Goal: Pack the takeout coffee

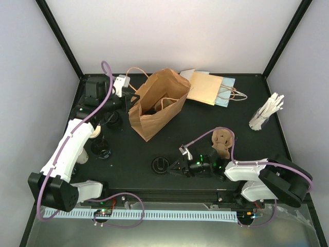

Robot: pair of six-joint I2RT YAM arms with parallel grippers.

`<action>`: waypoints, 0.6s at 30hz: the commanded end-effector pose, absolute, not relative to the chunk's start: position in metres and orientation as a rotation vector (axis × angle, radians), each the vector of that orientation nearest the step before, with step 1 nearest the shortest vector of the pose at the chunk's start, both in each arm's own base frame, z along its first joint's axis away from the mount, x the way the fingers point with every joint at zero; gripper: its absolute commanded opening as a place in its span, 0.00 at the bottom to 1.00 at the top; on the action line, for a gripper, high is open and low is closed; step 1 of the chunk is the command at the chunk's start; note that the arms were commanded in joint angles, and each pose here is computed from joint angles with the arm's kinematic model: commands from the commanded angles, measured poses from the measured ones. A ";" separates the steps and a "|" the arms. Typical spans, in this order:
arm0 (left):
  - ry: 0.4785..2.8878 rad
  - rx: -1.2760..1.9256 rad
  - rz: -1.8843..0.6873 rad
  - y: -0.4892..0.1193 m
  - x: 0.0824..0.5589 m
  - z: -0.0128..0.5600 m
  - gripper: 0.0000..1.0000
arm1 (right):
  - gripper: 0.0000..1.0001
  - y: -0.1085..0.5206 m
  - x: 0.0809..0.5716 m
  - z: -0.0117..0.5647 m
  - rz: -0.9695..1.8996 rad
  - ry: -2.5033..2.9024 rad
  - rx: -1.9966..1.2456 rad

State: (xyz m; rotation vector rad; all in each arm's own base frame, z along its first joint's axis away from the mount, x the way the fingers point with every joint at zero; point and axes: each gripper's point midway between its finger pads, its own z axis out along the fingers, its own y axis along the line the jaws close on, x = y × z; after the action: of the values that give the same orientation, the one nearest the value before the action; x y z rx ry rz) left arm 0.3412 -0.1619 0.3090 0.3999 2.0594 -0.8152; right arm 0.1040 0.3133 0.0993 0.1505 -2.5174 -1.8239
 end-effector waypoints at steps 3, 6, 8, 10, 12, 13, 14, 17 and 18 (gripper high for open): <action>1.985 0.426 -0.833 -0.164 0.343 0.327 0.02 | 0.51 0.311 0.112 0.112 -1.782 -2.634 0.254; 1.987 0.425 -0.835 -0.164 0.344 0.327 0.02 | 0.68 0.309 0.115 0.119 -1.744 -2.695 0.315; 1.987 0.424 -0.836 -0.164 0.343 0.327 0.02 | 0.77 0.306 0.116 0.122 -1.700 -2.742 0.355; 1.991 0.423 -0.834 -0.164 0.343 0.326 0.01 | 0.82 0.300 0.117 0.123 -1.633 -2.803 0.405; 1.993 0.424 -0.830 -0.163 0.343 0.324 0.02 | 0.84 0.293 0.119 0.125 -1.570 -2.869 0.463; 1.997 0.422 -0.828 -0.163 0.343 0.323 0.02 | 0.84 0.290 0.120 0.126 -1.528 -2.905 0.487; 1.997 0.423 -0.828 -0.163 0.342 0.323 0.02 | 0.85 0.286 0.122 0.127 -1.490 -2.940 0.519; 2.004 0.423 -0.832 -0.163 0.341 0.320 0.02 | 0.87 0.277 0.123 0.129 -1.415 -3.001 0.596; 2.005 0.425 -0.837 -0.163 0.341 0.320 0.02 | 0.87 0.275 0.124 0.131 -1.401 -3.016 0.614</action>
State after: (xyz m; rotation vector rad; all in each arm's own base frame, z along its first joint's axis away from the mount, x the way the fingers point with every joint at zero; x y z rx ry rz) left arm 0.3410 -0.1622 0.3084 0.4010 2.0597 -0.8183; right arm 0.1240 0.2978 0.1435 0.4919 -2.8812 -1.6215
